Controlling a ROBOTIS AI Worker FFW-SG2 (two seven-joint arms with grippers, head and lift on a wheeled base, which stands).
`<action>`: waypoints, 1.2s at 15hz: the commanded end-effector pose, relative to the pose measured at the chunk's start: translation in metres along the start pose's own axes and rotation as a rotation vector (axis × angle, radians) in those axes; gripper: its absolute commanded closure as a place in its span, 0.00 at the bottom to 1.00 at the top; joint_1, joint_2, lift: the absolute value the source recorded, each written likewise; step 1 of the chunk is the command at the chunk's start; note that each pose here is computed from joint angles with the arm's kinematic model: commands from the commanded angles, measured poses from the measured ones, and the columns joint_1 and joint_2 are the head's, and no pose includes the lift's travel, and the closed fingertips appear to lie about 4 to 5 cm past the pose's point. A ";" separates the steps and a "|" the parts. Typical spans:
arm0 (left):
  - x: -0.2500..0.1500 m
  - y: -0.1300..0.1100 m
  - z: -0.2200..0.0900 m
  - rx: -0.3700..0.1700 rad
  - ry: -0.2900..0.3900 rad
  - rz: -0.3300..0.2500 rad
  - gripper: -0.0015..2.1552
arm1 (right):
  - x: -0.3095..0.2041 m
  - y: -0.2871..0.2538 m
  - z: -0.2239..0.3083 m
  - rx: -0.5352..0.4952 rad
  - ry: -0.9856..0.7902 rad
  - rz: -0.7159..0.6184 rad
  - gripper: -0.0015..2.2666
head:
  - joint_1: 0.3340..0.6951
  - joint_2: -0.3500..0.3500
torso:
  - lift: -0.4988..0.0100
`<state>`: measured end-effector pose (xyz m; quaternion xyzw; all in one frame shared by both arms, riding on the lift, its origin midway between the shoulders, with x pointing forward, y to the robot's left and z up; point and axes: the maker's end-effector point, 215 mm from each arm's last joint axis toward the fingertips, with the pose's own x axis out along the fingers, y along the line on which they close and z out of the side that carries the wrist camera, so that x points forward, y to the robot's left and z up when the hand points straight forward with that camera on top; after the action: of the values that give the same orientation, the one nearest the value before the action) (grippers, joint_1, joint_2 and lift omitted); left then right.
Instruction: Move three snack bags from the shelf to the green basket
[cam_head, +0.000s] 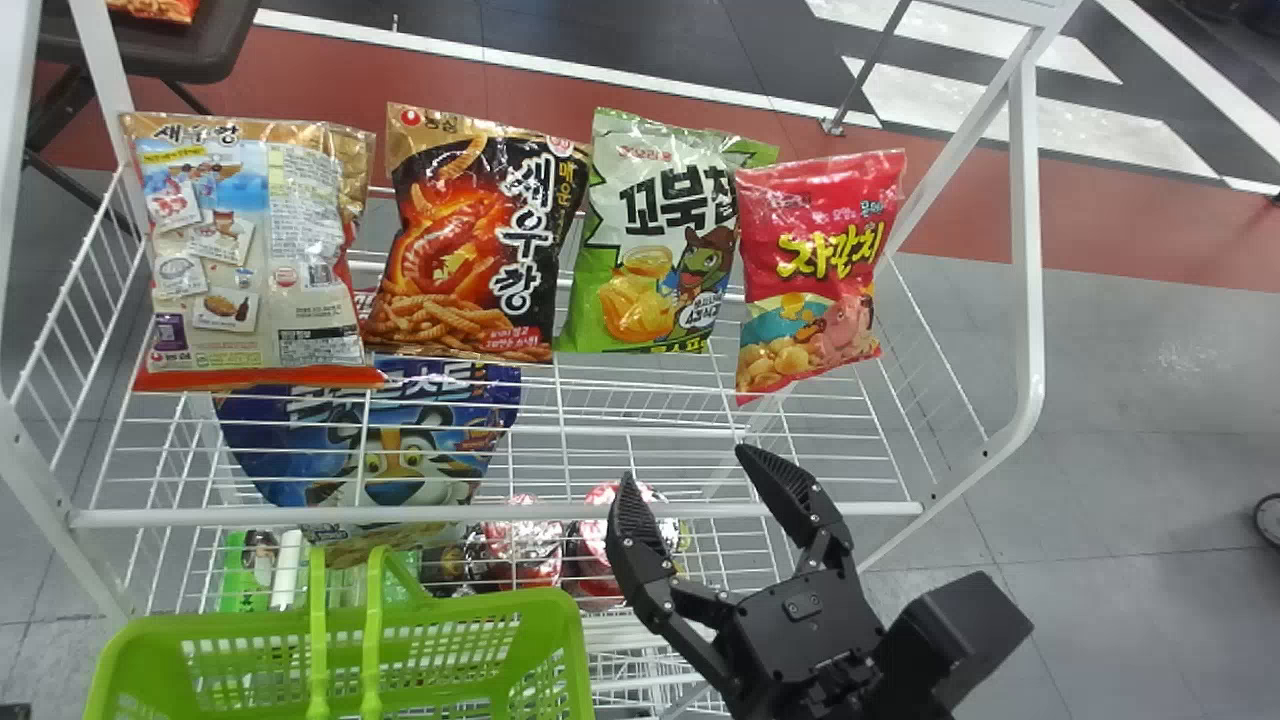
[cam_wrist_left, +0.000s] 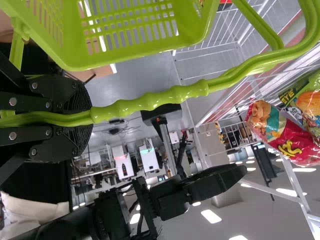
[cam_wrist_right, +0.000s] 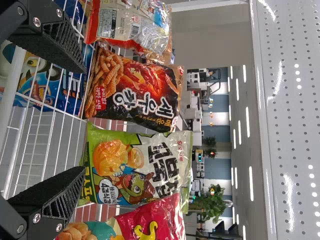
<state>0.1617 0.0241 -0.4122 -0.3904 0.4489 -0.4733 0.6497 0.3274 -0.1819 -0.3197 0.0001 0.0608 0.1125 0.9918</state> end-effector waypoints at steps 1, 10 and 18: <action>0.000 0.000 0.001 0.002 -0.002 -0.001 0.99 | 0.000 0.000 0.001 0.000 -0.002 0.000 0.06 | 1.00 0.00 | 0.89; 0.000 0.000 0.001 0.005 -0.002 -0.001 0.99 | 0.001 0.000 -0.001 -0.003 0.000 0.001 0.06 | 1.00 0.00 | 0.89; 0.000 -0.001 0.002 0.006 -0.003 -0.003 0.99 | 0.002 0.000 0.001 -0.002 -0.004 0.001 0.06 | 1.00 0.00 | 0.89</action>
<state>0.1630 0.0240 -0.4109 -0.3899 0.4457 -0.4755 0.6506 0.3289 -0.1820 -0.3197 -0.0008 0.0592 0.1129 0.9918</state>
